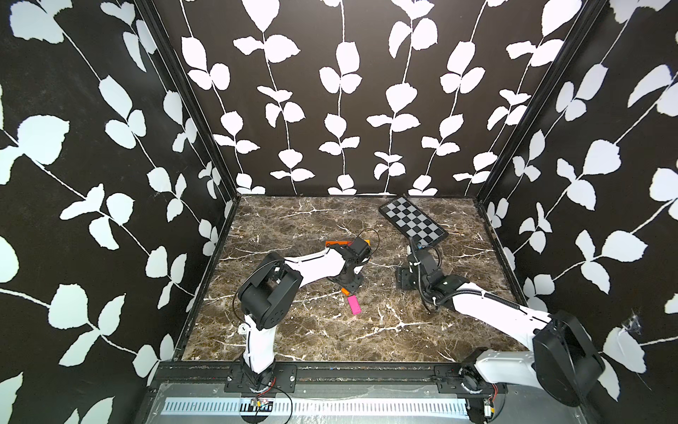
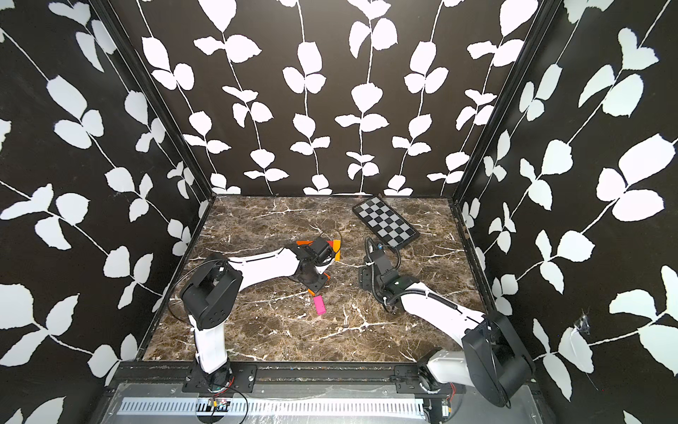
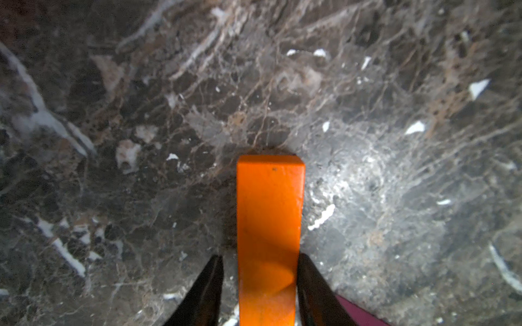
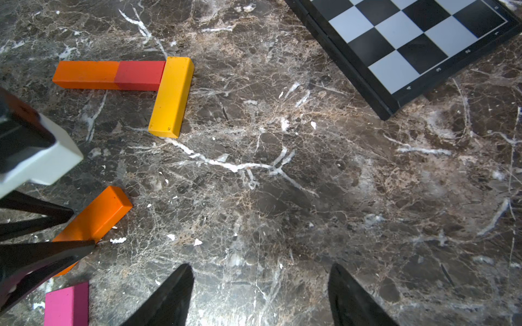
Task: Assemble the number 7 with building blocks
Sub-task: Move the building block to the center of the board.
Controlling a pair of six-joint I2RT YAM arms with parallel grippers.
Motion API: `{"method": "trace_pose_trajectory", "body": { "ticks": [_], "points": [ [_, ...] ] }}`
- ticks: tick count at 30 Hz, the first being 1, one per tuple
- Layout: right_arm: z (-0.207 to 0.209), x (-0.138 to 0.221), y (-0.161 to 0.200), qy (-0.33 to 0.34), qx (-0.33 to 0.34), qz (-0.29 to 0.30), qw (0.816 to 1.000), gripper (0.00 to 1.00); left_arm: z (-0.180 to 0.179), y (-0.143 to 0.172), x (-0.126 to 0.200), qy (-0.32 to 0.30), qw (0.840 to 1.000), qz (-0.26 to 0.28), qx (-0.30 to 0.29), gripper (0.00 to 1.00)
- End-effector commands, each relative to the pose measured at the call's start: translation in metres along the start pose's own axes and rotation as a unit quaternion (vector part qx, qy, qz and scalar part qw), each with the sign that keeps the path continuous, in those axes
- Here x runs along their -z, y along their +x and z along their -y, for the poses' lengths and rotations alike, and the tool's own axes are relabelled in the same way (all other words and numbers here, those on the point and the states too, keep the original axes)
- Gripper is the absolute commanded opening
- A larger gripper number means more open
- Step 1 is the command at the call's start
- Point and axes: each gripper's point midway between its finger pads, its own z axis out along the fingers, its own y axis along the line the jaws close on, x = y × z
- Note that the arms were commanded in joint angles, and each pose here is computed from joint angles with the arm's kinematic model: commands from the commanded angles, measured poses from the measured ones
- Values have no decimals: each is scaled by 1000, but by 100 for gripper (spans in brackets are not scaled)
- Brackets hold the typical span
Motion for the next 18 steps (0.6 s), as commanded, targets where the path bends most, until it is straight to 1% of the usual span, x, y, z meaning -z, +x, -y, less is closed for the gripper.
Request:
{"method": "trace_pose_trajectory", "body": {
  "ticks": [1, 2, 12, 18],
  "points": [
    [2, -1, 0, 3, -10, 8, 1000, 75, 4, -5, 4, 5, 1000, 2, 2, 33],
    [1, -1, 0, 3, -9, 7, 1000, 75, 4, -5, 4, 7, 1000, 1, 3, 31],
    [2, 0, 0, 4, -9, 9, 1000, 75, 6, -6, 2, 10, 1000, -2, 10, 32],
    [7, -1, -1, 22, -13, 5, 1000, 73, 11, -14, 2, 24, 998, -3, 53, 32]
  ]
}}
